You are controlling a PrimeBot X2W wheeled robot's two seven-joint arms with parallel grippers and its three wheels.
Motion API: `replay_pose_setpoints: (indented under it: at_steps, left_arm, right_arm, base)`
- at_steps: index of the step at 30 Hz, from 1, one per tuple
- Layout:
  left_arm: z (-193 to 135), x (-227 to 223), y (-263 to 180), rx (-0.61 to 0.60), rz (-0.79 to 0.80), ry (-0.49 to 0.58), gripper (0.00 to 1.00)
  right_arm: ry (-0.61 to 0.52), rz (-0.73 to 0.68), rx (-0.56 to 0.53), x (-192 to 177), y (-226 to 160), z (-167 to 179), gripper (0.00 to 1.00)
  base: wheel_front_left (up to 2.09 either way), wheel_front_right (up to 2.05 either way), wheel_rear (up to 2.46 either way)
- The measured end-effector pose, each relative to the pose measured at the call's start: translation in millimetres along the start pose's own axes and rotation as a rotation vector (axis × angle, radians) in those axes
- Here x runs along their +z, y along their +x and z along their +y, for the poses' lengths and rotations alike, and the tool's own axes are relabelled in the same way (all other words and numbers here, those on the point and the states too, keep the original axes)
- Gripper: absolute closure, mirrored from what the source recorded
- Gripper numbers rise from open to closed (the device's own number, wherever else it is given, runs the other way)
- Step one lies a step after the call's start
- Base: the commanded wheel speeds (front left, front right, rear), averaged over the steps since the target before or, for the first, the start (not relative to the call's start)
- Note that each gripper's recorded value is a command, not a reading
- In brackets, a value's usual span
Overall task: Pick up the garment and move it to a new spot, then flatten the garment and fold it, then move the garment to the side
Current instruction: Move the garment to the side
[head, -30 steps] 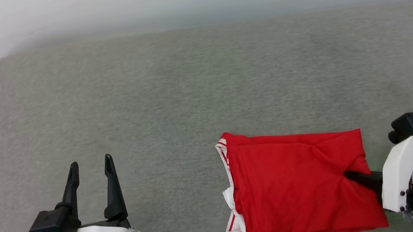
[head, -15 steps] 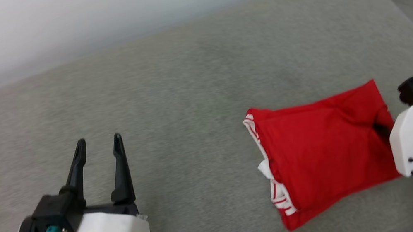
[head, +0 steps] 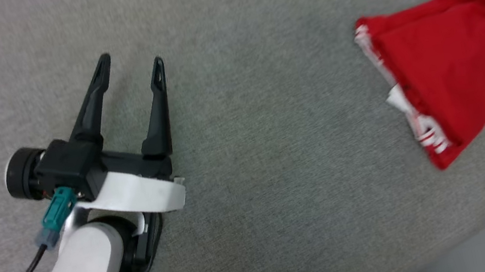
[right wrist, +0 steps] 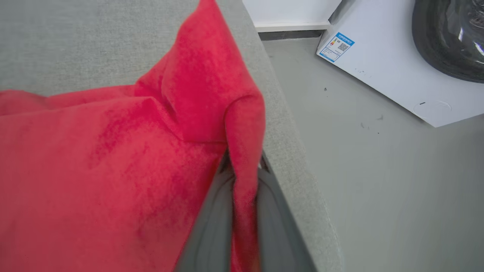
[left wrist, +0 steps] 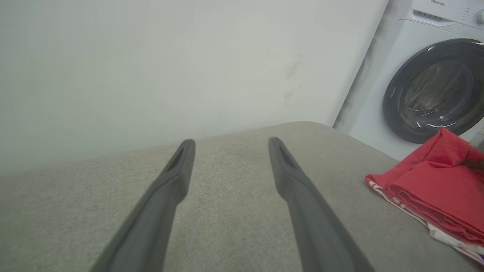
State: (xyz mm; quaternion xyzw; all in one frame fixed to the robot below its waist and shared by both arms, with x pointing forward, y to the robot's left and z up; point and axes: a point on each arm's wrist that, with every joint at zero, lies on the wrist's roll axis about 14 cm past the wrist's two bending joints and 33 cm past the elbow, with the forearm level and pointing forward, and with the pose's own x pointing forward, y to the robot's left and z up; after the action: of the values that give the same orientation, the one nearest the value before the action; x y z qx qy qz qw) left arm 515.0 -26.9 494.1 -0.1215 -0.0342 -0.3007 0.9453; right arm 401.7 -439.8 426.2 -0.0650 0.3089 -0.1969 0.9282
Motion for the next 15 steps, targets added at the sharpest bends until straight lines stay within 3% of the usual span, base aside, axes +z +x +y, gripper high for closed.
replay_pose_setpoints:
  at_steps: [6, 10, 11, 13, 15]
  left_arm:
    - [20.1, -28.3, 9.5, 0.006, 0.038, -0.006, 0.00]
    - [32.8, -45.2, 9.6, 0.018, 0.069, 0.001, 0.00]
    - [34.8, -49.4, 9.6, 0.018, 0.080, 0.003, 0.00]
    - [36.5, -55.7, 9.1, 0.019, 0.095, -0.001, 0.00]
    - [36.6, -57.6, 9.2, 0.020, 0.102, -0.002, 0.00]
  right_arm:
    - [-0.032, -0.035, -0.140, 10.2, 27.4, -41.3, 1.00]
    - [-0.014, -0.048, -0.180, 3.7, 44.1, -42.4, 1.00]
    - [-0.008, -0.045, -0.177, -2.2, 48.0, -36.7, 0.71]
    - [-0.003, -0.021, -0.176, -15.6, 52.8, -29.3, 0.00]
    - [0.019, -0.020, -0.176, -22.8, 54.0, -23.4, 0.00]
  base:
    - [0.00, 0.00, 0.00]
    - [0.00, 0.00, 0.00]
    - [0.00, 0.00, 0.00]
    - [0.00, 0.00, 0.00]
    - [0.00, 0.00, 0.00]
